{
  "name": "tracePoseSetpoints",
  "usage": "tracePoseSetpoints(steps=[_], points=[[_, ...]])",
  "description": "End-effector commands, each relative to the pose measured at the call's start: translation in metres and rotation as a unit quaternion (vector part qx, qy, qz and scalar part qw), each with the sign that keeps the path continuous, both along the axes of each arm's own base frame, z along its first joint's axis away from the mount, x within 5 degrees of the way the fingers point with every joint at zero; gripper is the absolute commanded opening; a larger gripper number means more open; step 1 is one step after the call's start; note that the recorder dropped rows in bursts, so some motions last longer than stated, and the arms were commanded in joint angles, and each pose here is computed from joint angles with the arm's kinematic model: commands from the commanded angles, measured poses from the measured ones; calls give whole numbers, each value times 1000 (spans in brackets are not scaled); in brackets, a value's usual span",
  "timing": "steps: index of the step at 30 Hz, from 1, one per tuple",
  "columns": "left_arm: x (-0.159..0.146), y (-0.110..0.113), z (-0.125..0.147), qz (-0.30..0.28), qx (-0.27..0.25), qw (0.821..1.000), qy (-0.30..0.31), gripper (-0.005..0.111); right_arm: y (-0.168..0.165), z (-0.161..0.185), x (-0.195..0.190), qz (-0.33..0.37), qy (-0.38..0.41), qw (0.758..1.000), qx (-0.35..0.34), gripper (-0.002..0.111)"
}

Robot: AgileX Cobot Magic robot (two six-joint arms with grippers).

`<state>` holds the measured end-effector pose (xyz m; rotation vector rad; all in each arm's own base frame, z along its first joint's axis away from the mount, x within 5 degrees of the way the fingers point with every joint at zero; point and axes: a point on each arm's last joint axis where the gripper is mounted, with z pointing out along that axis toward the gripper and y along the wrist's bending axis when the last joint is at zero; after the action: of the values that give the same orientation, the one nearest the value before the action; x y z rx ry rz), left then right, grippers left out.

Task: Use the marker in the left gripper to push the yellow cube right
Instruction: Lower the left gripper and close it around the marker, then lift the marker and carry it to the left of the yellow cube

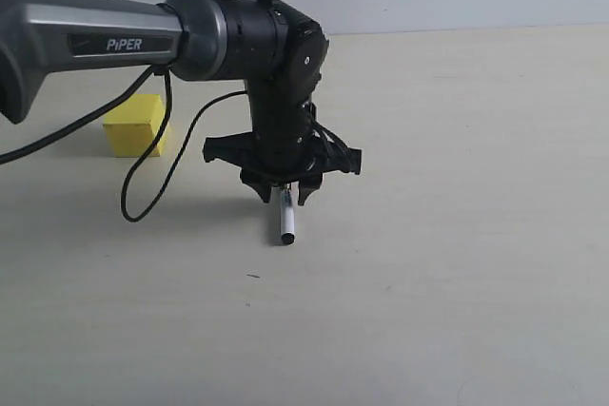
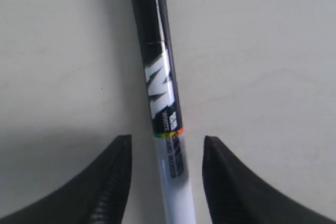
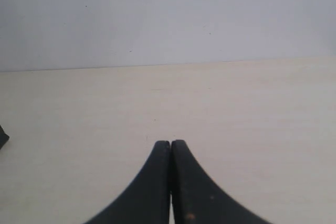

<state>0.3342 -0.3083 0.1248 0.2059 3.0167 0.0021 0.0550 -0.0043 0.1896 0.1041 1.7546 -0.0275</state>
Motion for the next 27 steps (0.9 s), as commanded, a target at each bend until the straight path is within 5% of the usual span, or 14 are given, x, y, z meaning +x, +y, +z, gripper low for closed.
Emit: tracePoseSetpoints(steps=[1, 23, 27], points=[[2, 0, -4, 7, 0, 1000, 3, 43, 0, 0, 0, -3, -4, 1000, -1, 0], [0, 1, -11, 17, 6, 1000, 19, 41, 0, 0, 0, -3, -4, 1000, -1, 0], [-2, 3, -5, 15, 13, 1000, 25, 3, 0, 0, 0, -3, -4, 1000, -1, 0]])
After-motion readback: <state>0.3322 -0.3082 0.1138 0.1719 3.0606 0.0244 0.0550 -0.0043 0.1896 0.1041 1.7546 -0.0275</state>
